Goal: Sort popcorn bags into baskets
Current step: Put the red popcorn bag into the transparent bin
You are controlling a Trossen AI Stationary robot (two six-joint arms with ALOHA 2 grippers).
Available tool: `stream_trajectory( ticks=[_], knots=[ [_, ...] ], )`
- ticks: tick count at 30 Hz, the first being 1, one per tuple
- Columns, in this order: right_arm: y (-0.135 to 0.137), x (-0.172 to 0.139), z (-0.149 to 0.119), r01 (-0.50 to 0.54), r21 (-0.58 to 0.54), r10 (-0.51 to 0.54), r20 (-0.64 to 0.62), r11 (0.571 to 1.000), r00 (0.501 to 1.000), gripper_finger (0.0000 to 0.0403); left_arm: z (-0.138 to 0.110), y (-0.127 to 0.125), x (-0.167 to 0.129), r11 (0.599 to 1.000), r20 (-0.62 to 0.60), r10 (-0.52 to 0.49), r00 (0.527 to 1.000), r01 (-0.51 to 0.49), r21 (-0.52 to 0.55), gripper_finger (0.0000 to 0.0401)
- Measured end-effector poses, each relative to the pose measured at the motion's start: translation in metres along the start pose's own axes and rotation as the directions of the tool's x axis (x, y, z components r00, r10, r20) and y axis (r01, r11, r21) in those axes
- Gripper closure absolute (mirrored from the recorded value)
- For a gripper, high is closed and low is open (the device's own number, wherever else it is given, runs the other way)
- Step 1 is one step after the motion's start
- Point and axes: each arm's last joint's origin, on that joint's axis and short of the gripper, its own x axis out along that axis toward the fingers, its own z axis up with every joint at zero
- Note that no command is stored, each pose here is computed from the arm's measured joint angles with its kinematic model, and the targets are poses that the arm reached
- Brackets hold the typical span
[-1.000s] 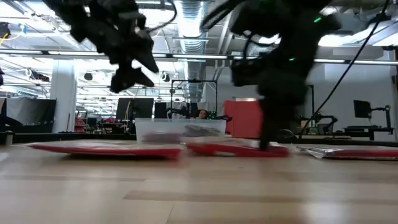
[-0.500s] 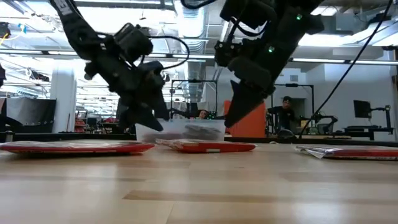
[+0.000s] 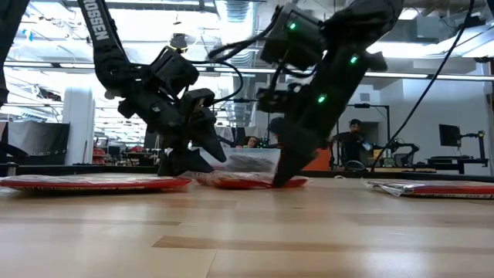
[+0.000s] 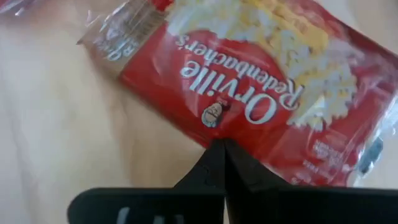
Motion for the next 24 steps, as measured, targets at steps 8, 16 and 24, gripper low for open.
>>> stream_trajectory(
  ticks=[8, 16, 24],
  knots=[
    [-0.009, 0.01, 0.002, -0.013, -0.005, 0.013, -0.015, 1.0, 1.0, 0.038, 0.003, -0.004, -0.004, 0.997, -0.074, -0.074, 0.995, 0.072, -0.029, 0.0238],
    [-0.005, 0.009, -0.002, -0.002, -0.078, 0.0, -0.027, 0.997, 1.0, 0.0391, 0.021, -0.017, -0.034, 0.999, 0.055, 0.027, 0.998, -0.028, 0.027, 0.0238],
    [-0.003, 0.002, 0.003, -0.027, -0.066, 0.028, 0.02, 0.997, 0.999, 0.038, 0.015, -0.01, -0.037, 0.991, 0.024, 0.135, 0.991, -0.135, 0.01, 0.0238]
  ],
)
